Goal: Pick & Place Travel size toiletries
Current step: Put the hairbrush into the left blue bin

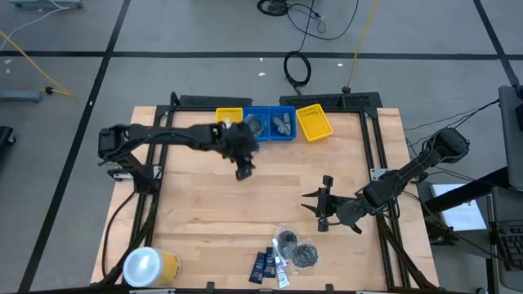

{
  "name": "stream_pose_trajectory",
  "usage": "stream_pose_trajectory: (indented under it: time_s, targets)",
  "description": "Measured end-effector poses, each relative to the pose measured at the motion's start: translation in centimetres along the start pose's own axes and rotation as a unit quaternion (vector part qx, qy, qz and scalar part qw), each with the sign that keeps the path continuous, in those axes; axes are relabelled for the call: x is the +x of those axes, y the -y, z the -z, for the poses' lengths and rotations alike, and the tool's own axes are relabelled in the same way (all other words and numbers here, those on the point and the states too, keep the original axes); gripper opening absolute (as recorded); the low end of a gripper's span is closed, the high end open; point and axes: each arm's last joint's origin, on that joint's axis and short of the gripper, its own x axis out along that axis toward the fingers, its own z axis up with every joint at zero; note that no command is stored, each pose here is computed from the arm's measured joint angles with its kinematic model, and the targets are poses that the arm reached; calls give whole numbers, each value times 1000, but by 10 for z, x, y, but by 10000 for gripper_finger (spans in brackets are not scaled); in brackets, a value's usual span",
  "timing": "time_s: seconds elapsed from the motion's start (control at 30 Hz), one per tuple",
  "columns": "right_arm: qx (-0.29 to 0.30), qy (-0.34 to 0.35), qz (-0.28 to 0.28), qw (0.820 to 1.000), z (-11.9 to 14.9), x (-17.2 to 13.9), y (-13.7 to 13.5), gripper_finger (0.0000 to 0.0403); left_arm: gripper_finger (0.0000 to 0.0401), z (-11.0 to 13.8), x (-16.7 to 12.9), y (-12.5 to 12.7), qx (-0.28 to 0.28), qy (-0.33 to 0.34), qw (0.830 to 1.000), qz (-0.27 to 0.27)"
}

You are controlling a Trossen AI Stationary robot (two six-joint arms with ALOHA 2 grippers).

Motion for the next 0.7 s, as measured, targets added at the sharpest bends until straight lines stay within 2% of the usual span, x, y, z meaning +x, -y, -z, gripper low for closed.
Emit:
stream_pose_trajectory:
  time_s: [0.2, 0.4, 0.5, 0.7]
  targets:
    - [0, 0, 0, 1000, 0, 0, 0, 126, 187, 2, 6, 50, 49, 10, 995, 84]
    - [0, -2, -8, 1000, 0, 0, 0, 126, 186, 5, 7, 93, 87, 38, 987, 132]
    - [1, -10, -54, 998, 0, 0, -3, 126, 186, 7, 6, 109, 97, 47, 984, 144]
    - [7, -27, -154, 988, 1, -2, -10, 126, 187, 12, 6, 127, 117, 59, 983, 128]
